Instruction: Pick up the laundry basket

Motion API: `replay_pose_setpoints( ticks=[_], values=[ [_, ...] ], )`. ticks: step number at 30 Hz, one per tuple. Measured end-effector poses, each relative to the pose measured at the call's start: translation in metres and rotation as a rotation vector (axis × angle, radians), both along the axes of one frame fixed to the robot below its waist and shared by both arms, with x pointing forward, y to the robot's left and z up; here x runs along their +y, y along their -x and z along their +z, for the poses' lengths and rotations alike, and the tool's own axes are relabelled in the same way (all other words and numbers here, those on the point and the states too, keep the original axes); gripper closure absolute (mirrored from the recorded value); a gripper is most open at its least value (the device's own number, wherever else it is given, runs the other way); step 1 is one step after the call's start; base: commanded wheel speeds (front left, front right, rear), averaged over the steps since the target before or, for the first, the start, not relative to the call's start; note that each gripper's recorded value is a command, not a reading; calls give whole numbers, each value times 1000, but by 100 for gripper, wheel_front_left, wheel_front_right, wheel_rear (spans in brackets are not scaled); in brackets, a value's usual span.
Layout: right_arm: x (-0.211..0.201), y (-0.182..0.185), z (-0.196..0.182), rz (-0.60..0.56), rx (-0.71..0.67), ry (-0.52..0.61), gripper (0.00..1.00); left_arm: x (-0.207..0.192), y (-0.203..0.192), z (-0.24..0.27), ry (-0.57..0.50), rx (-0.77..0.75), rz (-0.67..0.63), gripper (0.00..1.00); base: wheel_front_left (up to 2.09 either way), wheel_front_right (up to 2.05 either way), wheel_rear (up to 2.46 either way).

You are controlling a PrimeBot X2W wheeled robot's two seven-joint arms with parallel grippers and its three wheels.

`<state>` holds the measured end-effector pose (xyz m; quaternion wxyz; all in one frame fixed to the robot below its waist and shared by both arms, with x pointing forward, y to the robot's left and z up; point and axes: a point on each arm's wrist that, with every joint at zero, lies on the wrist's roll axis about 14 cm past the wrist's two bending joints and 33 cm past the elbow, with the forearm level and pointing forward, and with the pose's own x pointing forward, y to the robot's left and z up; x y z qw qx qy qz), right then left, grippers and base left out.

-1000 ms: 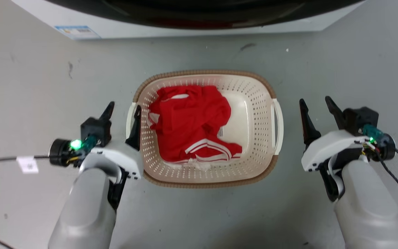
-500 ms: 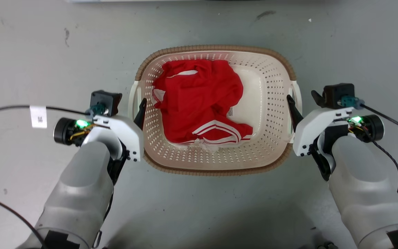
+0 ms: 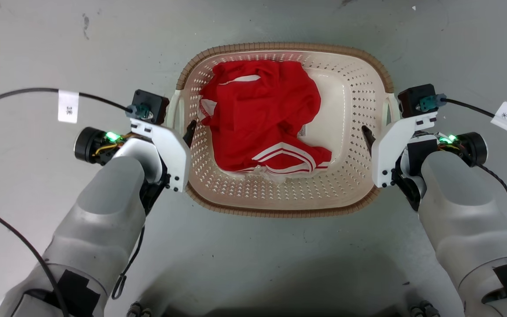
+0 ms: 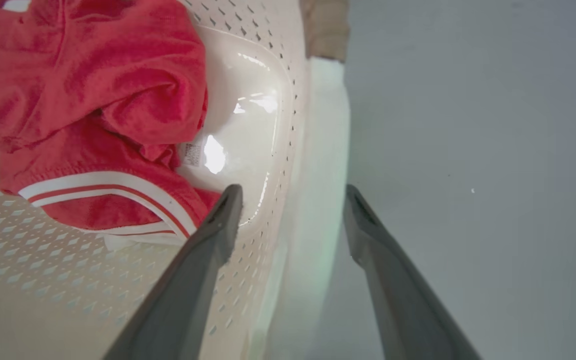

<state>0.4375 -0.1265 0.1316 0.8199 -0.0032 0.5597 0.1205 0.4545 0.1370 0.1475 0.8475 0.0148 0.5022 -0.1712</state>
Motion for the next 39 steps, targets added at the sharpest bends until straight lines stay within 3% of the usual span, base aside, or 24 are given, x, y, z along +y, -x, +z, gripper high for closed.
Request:
replay_pose_setpoints(
  ticks=[15, 16, 17, 30, 39],
  values=[
    [-1, -1, -3, -12, -4, -2, 0, 0, 7, -5, -2, 54, -52, 3, 0, 0, 0],
    [-1, -2, -2, -22, -4, -7, 14, -1, 7, -5, 4, 57, -43, 63, 0, 0, 0],
    [-1, -3, -2, -27, -10, -10, 100, -3, 7, -5, 16, 60, -32, 100, 0, 0, 0],
    [1, -11, 5, -36, -44, -16, 100, -5, 9, 1, 54, 67, -1, 100, 0, 0, 0],
    [-7, -14, 34, -3, -11, 30, 100, -7, 9, 30, 46, 78, -38, 100, 0, 0, 0]
  ],
)
